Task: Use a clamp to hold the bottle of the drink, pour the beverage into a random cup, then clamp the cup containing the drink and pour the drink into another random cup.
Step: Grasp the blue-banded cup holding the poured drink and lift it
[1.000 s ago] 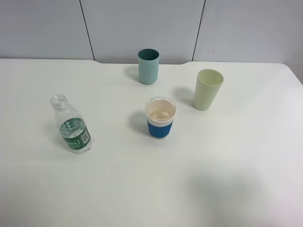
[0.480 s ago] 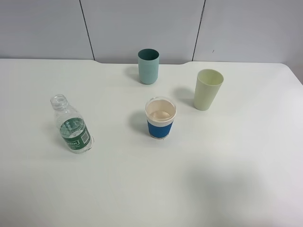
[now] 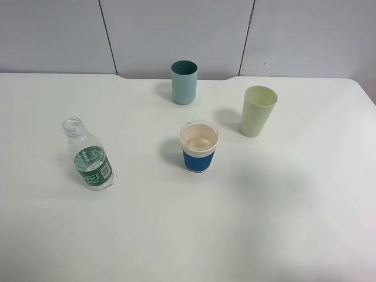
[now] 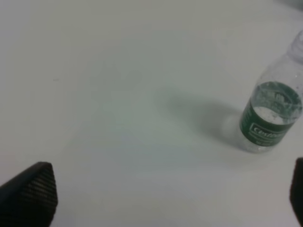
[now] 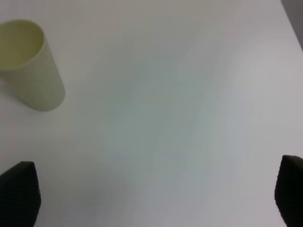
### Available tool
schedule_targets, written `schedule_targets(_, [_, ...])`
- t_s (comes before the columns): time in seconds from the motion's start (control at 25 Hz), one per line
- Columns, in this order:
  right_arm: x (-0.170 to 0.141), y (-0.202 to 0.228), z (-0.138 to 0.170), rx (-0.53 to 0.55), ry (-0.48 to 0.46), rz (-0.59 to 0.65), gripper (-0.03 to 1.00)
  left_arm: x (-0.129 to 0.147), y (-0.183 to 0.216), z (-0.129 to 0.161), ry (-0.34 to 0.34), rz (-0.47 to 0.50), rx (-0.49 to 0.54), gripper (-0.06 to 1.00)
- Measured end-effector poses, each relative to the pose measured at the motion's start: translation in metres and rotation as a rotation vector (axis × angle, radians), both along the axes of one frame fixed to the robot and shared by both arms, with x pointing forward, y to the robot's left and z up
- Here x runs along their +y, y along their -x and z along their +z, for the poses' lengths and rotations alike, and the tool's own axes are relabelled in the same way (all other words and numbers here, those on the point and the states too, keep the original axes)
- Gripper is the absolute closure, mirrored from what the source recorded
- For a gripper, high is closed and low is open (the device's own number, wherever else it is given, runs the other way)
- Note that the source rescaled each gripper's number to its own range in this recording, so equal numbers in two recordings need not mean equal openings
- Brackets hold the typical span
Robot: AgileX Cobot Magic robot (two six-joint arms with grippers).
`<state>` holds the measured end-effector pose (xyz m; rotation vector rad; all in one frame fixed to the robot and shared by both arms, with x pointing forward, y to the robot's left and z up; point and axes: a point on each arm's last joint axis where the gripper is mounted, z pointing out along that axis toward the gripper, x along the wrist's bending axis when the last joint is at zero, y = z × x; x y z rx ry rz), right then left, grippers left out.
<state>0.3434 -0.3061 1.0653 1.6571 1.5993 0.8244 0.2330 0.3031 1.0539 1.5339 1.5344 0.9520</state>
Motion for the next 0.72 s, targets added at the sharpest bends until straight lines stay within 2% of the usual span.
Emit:
schedule_targets(0.32, [-0.003,-0.044,-0.019,0.086,-0.026,0.0,-0.03,0.0,0.0,0.0,-0.001,0.0,0.0,-0.06])
schedule_targets(0.72, [0.043,-0.08,-0.034,0.044,0.017,0.267,-0.03,0.0,0.0,0.0,-0.001,0.0,0.0,-0.06])
